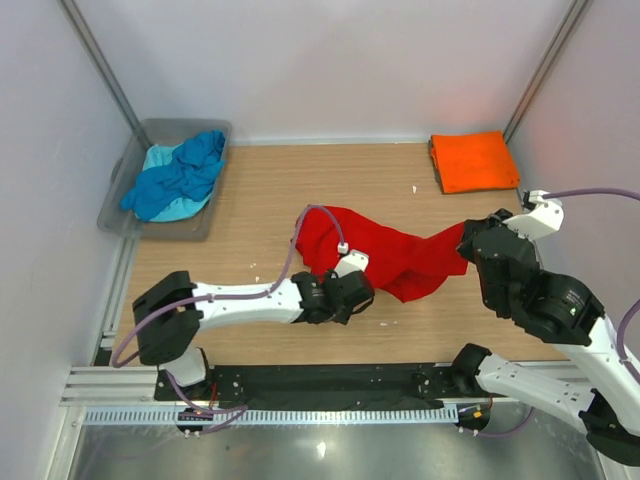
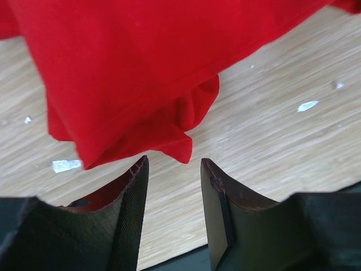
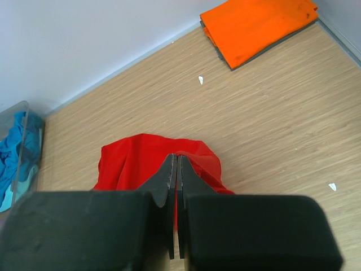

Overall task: Fold and stack the t-shirts
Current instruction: Flatten the tshirt out

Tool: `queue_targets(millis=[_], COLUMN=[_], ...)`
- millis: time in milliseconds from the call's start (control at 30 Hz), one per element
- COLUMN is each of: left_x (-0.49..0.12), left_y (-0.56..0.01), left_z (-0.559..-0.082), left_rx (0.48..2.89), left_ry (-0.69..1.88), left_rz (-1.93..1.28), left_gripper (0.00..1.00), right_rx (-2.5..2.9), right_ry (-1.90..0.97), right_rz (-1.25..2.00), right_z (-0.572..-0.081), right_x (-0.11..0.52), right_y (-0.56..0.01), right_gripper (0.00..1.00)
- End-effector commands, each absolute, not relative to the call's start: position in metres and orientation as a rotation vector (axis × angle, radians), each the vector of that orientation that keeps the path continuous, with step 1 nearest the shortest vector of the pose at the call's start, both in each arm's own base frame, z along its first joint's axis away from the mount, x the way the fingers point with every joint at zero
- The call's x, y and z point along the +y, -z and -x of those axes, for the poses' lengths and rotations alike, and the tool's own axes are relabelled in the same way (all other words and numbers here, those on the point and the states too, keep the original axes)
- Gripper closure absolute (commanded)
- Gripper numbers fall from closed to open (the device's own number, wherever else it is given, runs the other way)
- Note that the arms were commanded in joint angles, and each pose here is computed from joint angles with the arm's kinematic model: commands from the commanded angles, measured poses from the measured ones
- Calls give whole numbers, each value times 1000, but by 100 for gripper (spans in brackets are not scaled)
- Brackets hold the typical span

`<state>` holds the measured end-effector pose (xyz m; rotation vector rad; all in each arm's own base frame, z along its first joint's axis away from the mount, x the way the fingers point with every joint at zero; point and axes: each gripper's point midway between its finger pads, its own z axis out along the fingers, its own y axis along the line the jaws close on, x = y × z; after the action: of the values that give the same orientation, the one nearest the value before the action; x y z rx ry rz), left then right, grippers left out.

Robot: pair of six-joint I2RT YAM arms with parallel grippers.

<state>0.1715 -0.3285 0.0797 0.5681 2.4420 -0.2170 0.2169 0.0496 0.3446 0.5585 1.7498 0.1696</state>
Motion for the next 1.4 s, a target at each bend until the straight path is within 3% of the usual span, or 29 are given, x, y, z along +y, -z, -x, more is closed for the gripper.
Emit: queue_targets(millis=[0, 767, 1033, 1267, 1367], left_x=[-347, -345, -342, -336, -335], left_y=[-88, -42, -38, -30, -29], left_z=[-182, -167, -171, -171, -172], left_rx=[2356, 2388, 2373, 2379, 2376], left_ry=[220, 81, 34, -8, -21], left_rz=[-479, -492, -498, -492, -503], left_gripper=[57, 64, 81, 75, 87], right_rx=[1702, 1716, 1722, 1727, 1723], right_ry=[-223, -263, -259, -272, -269], right_rz=[-607, -608, -606, -608, -612], right_z=[-216, -217, -218, -218, -218], right_x=[47, 56, 57, 59, 58], right_y=[-353, -345, -342, -340, -340], right_gripper=[99, 99, 99, 99, 99])
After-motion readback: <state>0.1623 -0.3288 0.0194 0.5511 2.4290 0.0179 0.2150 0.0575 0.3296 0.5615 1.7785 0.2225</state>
